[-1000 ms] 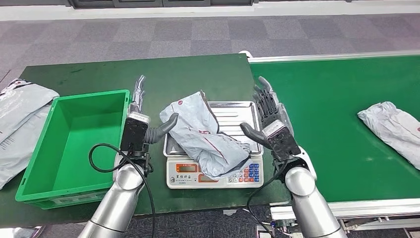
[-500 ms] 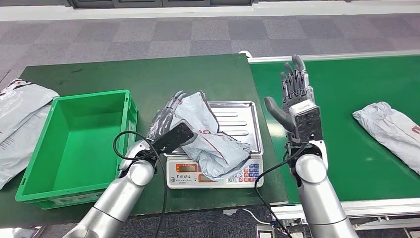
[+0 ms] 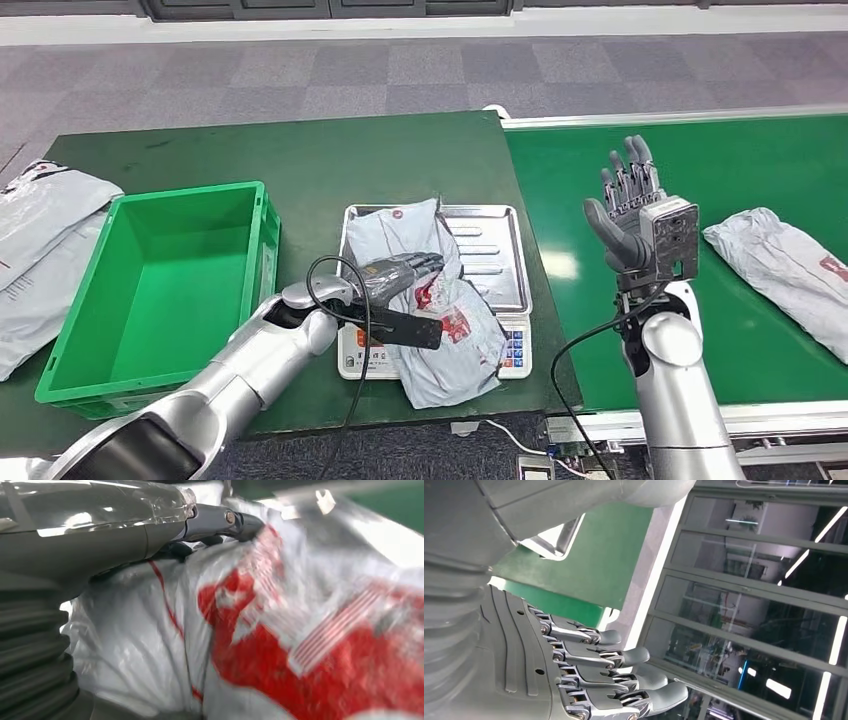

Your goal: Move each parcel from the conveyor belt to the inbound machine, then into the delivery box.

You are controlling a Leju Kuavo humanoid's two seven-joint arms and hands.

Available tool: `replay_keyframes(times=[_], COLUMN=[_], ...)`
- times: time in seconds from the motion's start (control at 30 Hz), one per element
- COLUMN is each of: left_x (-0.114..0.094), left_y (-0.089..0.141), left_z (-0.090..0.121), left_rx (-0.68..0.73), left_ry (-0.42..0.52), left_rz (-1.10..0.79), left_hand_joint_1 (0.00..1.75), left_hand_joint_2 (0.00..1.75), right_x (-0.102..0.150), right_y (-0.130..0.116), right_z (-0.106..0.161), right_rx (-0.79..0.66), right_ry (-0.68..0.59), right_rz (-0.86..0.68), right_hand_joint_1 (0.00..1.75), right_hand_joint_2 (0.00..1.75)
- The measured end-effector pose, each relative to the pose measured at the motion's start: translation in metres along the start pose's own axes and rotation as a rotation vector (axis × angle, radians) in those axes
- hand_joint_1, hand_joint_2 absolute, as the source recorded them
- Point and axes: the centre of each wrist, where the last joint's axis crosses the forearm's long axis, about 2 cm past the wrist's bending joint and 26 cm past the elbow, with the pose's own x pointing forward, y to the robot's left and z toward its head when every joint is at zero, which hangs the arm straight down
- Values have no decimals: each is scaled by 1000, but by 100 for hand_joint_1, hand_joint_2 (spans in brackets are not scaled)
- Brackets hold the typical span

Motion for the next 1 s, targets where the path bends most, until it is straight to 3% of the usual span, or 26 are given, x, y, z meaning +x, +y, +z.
replay_keyframes(times=[0.03,0.23,0.53,0.8,1.0], left_x=[-1,-1,-1,6,24], left_y=[1,13,18,17,51], left_z=[-1,-3,-5,-6,13], left_rx=[-41,-137,-117,83,362], left_ry=[-8,-11,-12,-45,-150], left_rz=[-18,-87,-94,27,312], left_hand_joint_1=[175,175,175,175,175], left_hand_joint_2=[175,175,175,175,175], right_x=[-2,-5,-1,4,3], right_y=[-1,-8,-9,-13,-22], right_z=[4,25,31,41,55], right_rx=[-4,-16,18,26,34], right_ry=[4,4,-14,-26,-10], right_rz=[-2,-5,7,17,-10], right_hand_joint_1=[0,0,0,0,0], right_hand_joint_2=[175,175,175,175,175])
